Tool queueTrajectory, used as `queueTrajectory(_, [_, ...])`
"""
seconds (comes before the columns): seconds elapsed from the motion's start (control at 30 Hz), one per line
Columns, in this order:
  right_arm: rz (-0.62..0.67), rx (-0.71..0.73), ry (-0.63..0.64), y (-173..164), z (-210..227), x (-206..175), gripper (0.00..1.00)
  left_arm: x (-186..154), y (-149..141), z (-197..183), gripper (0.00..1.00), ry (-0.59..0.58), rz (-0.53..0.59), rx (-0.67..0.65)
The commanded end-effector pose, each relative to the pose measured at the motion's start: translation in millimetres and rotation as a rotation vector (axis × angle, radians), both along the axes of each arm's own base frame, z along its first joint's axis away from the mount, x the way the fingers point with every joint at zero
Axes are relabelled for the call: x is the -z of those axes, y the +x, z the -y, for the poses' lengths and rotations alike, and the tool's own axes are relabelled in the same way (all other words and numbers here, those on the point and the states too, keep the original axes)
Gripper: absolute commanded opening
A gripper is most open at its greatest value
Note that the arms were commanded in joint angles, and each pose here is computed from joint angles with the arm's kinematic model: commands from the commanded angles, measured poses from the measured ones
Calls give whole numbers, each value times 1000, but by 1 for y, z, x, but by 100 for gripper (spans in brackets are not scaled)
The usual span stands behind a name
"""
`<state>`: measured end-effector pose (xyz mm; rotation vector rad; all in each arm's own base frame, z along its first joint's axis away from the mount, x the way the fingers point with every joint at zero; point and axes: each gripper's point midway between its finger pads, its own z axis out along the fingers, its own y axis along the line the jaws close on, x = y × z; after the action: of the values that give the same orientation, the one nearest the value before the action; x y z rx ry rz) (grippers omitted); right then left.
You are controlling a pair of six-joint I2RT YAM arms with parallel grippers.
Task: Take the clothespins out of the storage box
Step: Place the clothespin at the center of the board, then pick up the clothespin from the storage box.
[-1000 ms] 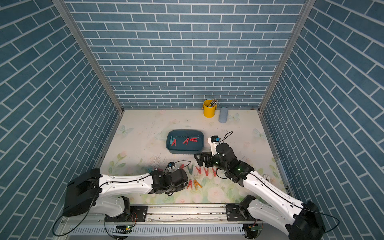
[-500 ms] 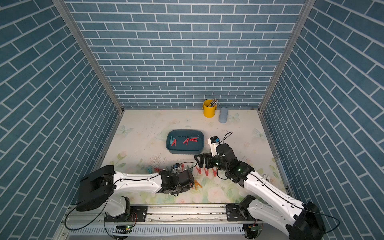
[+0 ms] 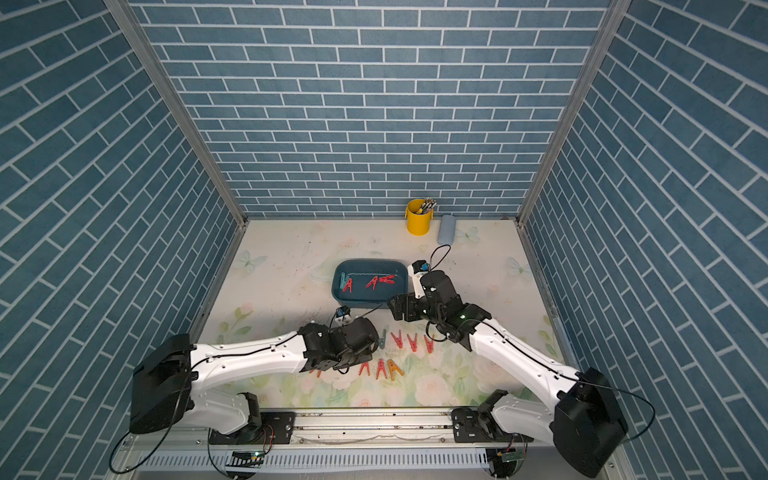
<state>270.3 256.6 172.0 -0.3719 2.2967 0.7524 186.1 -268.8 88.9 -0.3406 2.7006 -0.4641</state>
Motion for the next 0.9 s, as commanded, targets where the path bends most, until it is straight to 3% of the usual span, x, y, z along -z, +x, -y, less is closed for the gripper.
queueTrajectory(0.0, [62,-8,-59,23,-7,-5,77,-24,21,-22,60,34,68,-1])
queueTrajectory(0.17, [65,-34,-127,49,-23,6,50,-55,52,-46,89,-4,149,-32])
queueTrajectory(0.23, [59,-52,-156,58,-31,13,48,-65,63,-54,100,-18,177,-46])
queueTrajectory(0.43, [35,-82,-282,85,-43,42,41,-77,86,-75,99,-27,208,-66])
queueTrajectory(0.87, [-19,-99,-551,123,-42,104,45,-88,118,-87,99,5,291,-47])
